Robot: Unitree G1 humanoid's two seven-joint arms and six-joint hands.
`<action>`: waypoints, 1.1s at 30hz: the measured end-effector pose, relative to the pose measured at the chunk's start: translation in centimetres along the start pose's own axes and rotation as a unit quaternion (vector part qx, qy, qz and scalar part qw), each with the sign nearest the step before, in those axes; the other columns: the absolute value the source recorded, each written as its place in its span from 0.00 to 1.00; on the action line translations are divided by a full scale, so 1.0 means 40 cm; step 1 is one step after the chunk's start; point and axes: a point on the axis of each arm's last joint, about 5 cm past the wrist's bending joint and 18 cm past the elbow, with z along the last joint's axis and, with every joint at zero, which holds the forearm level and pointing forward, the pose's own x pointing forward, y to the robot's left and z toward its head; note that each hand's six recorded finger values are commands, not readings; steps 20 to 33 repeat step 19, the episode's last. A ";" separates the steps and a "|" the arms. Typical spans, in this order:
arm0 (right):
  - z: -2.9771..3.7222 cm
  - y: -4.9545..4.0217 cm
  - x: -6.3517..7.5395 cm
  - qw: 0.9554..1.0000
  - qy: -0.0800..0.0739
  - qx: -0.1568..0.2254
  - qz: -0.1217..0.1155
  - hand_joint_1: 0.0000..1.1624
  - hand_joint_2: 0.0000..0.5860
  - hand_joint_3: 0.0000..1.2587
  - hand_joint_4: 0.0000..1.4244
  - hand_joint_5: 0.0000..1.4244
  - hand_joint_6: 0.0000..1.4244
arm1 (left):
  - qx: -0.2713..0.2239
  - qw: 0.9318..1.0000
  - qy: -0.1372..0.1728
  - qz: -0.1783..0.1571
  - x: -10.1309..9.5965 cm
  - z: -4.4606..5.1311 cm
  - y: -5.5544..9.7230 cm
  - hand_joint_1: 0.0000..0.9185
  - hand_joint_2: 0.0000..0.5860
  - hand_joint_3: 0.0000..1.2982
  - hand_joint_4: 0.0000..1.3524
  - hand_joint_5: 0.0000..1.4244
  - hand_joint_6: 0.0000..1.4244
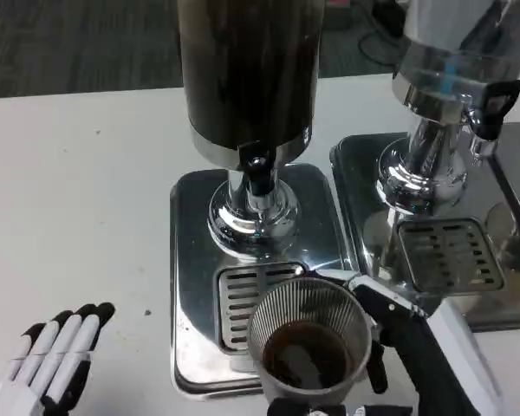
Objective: Grasp the cup under the faucet to collect the drink, then remove the cup.
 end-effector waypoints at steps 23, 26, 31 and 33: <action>-0.002 -0.001 0.005 1.000 -0.002 0.005 -0.001 0.80 0.28 0.43 0.46 0.60 0.89 | -0.004 1.000 -0.001 0.009 0.013 0.001 -0.002 0.00 0.28 0.00 0.00 0.00 0.00; -0.002 -0.001 0.005 1.000 -0.002 0.005 -0.001 0.80 0.28 0.43 0.46 0.60 0.89 | -0.004 1.000 -0.001 0.009 0.013 0.001 -0.002 0.00 0.28 0.00 0.00 0.00 0.00; -0.002 -0.001 0.005 1.000 -0.002 0.005 -0.001 0.80 0.28 0.43 0.46 0.60 0.89 | -0.004 1.000 -0.001 0.009 0.013 0.001 -0.002 0.00 0.28 0.00 0.00 0.00 0.00; -0.002 -0.001 0.005 1.000 -0.002 0.005 -0.001 0.80 0.28 0.43 0.46 0.60 0.89 | -0.004 1.000 -0.001 0.009 0.013 0.001 -0.002 0.00 0.28 0.00 0.00 0.00 0.00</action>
